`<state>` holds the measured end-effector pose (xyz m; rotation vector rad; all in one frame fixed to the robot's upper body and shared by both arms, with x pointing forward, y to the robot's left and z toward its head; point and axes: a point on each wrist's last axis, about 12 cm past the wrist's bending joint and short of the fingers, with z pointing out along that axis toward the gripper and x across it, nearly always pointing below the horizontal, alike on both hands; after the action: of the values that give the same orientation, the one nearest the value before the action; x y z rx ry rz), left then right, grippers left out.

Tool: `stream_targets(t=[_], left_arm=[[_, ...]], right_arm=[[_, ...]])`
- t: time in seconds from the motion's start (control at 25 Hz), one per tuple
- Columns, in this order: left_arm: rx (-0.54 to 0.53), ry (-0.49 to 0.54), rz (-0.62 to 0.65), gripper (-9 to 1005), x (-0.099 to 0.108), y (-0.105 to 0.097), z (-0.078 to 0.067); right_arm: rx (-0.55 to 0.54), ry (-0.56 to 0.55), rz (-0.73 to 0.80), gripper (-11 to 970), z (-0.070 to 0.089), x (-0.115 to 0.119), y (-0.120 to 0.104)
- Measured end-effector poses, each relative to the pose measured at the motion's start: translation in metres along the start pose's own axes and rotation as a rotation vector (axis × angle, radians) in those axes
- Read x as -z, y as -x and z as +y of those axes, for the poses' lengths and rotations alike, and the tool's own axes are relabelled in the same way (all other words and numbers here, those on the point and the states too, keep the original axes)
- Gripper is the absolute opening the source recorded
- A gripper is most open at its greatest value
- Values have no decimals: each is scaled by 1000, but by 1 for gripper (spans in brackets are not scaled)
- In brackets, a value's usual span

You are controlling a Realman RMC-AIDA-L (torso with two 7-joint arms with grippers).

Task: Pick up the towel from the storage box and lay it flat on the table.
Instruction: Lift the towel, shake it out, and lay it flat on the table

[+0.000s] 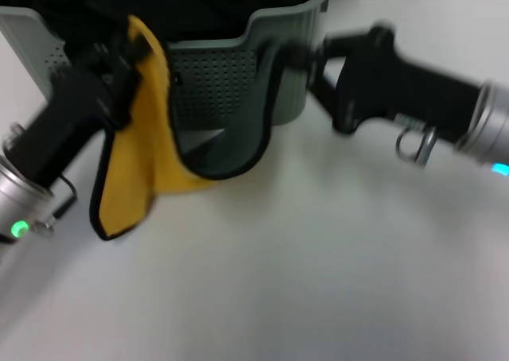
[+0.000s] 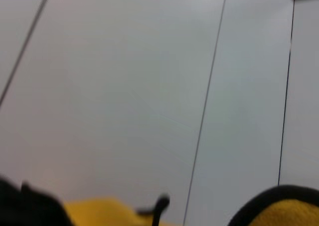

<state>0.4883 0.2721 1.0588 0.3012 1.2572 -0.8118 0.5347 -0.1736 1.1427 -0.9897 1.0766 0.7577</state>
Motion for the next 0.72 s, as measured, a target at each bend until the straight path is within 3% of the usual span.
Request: stream_targets(t=[0.32,0.56,0.72], left_arm=[[-41,1,163,141,16,-32,-16],[-6,-48,135,180,16,-32,-26],[5,-94,88,253,16,-27,-32]], right_arm=[[113,-52,-104,8,-26,-7,55],[168,-101,-110,10,-51,-10,90],[194,-103,-100,12,-57,-16,104]])
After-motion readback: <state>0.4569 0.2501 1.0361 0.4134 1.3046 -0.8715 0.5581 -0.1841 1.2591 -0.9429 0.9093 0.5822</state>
